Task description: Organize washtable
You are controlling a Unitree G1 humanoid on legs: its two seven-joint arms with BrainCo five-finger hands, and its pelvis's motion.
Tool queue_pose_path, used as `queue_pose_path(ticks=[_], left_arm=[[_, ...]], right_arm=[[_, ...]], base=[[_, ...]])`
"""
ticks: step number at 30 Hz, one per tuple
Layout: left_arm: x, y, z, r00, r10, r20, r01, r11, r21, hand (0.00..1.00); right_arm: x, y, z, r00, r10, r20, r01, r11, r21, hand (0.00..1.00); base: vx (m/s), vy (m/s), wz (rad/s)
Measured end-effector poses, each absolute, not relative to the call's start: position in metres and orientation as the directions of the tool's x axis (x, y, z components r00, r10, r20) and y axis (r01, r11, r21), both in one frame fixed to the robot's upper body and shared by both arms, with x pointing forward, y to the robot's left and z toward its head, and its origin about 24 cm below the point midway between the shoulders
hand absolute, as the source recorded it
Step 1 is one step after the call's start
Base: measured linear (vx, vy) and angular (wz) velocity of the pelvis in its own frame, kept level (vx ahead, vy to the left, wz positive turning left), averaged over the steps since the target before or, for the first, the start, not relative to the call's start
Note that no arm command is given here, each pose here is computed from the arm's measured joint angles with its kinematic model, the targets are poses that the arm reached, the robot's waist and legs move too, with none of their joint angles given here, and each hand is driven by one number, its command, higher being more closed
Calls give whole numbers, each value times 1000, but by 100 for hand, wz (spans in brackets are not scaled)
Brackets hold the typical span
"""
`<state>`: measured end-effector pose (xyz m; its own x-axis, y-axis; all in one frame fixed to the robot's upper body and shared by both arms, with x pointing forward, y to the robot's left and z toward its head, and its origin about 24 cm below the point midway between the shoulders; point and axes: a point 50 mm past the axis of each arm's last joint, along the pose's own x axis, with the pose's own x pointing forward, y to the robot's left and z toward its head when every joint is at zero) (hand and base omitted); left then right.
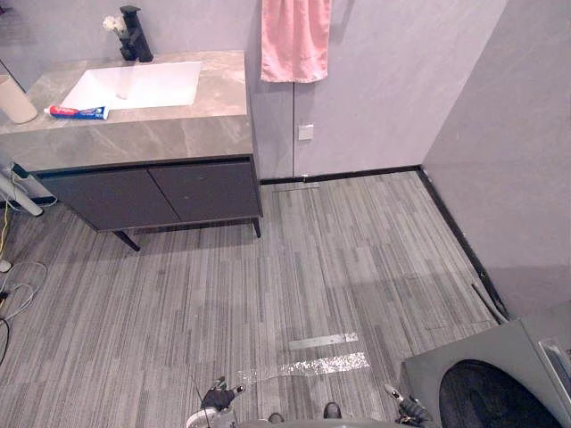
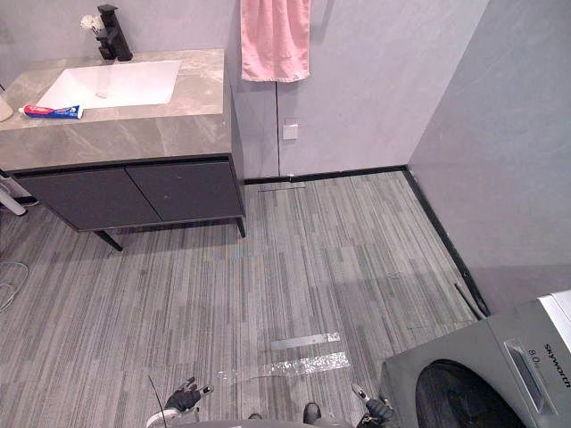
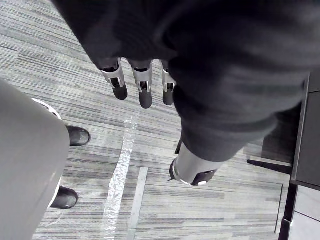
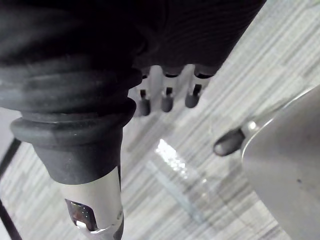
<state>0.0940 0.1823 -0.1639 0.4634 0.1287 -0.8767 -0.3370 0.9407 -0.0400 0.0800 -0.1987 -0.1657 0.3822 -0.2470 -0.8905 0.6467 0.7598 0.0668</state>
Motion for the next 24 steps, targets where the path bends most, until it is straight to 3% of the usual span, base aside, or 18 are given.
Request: queue_pose_path(ticks=[18,24], left_arm=[[96,189,-163,468,144,-872,-332,943,-22,0],[104,194,-160,482,159,-862,-327,945,-9,0]], right_arm=[[86,-197,-165,400,-226,-888,627,775,86,0],[101,-202,-161,431,-244,-869,668,734,125,0]], base=[[-12,-46,-4],[24,43,-11]])
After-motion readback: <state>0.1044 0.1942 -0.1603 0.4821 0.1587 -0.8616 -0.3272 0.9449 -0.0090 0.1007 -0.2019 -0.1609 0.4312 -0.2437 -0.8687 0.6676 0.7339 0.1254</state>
